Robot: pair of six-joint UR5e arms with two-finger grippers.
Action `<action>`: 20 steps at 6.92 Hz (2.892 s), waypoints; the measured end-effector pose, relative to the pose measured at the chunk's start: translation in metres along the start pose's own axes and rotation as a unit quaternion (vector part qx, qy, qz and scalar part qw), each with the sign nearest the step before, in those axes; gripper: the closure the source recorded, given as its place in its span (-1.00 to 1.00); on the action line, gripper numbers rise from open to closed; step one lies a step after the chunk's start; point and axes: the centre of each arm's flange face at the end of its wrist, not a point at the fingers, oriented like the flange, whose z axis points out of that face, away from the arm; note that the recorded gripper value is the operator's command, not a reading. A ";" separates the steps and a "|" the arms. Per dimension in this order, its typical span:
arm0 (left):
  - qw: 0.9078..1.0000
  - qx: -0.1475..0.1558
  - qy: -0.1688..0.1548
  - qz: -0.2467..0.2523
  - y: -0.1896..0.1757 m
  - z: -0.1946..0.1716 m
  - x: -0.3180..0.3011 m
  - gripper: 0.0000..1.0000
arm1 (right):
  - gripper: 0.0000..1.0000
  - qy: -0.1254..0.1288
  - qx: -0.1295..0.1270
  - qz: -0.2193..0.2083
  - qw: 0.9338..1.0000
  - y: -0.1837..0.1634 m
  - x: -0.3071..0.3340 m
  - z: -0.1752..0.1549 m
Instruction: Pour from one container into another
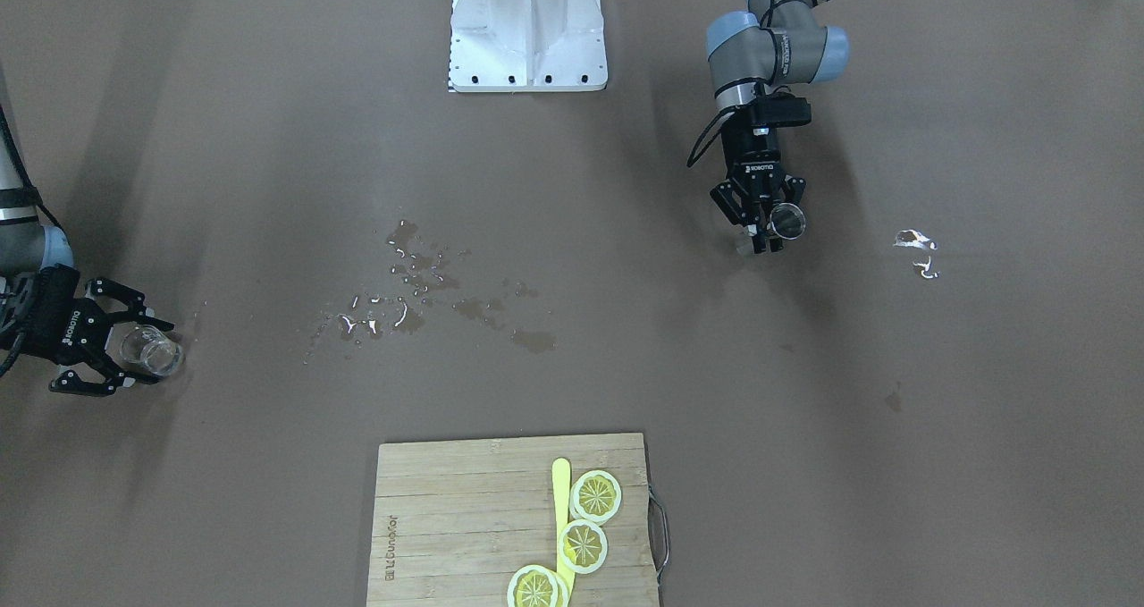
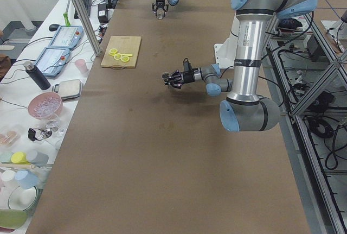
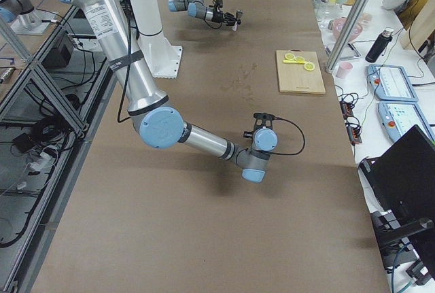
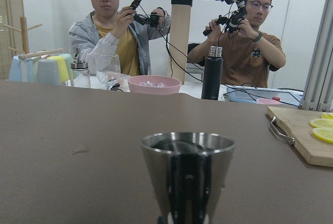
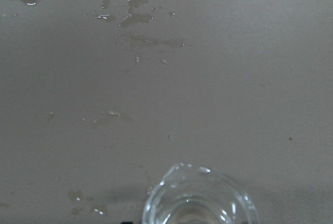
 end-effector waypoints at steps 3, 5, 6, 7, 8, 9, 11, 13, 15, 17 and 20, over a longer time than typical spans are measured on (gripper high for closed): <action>1.000 0.018 -0.003 0.025 -0.018 0.011 -0.001 1.00 | -0.12 0.000 0.001 0.006 1.000 -0.001 0.000 0.000; 0.999 0.030 0.000 0.042 -0.031 0.016 0.007 1.00 | 0.29 0.000 0.001 0.006 1.000 -0.002 0.000 0.000; 0.998 0.033 0.012 0.048 -0.039 0.015 0.023 1.00 | 0.47 0.000 0.002 0.006 1.000 -0.002 0.000 0.000; 0.998 0.036 0.026 0.054 -0.049 0.013 0.049 1.00 | 0.74 0.000 0.002 0.007 1.000 -0.003 0.000 -0.001; 0.997 0.035 0.038 0.063 -0.059 0.010 0.078 1.00 | 0.97 0.001 0.004 0.006 1.000 -0.005 0.000 -0.002; 0.995 0.027 0.054 0.078 -0.071 0.006 0.109 1.00 | 1.00 0.002 0.008 0.004 1.000 -0.011 0.000 -0.003; 0.991 0.006 0.088 0.098 -0.092 -0.001 0.159 1.00 | 1.00 0.010 0.022 0.011 1.000 -0.032 0.003 -0.012; 0.988 -0.018 0.113 0.100 -0.097 -0.006 0.181 1.00 | 1.00 0.024 0.038 0.021 0.999 -0.067 0.013 -0.031; 0.986 -0.030 0.122 0.110 -0.091 -0.005 0.191 1.00 | 1.00 0.040 0.043 0.030 0.998 -0.120 0.028 -0.061; 0.982 -0.031 0.127 0.136 -0.089 -0.004 0.204 1.00 | 1.00 0.048 0.034 0.049 0.997 -0.181 0.035 -0.083; 0.973 -0.035 0.164 0.161 -0.093 -0.006 0.214 1.00 | 1.00 0.062 0.021 0.071 0.995 -0.247 0.032 -0.100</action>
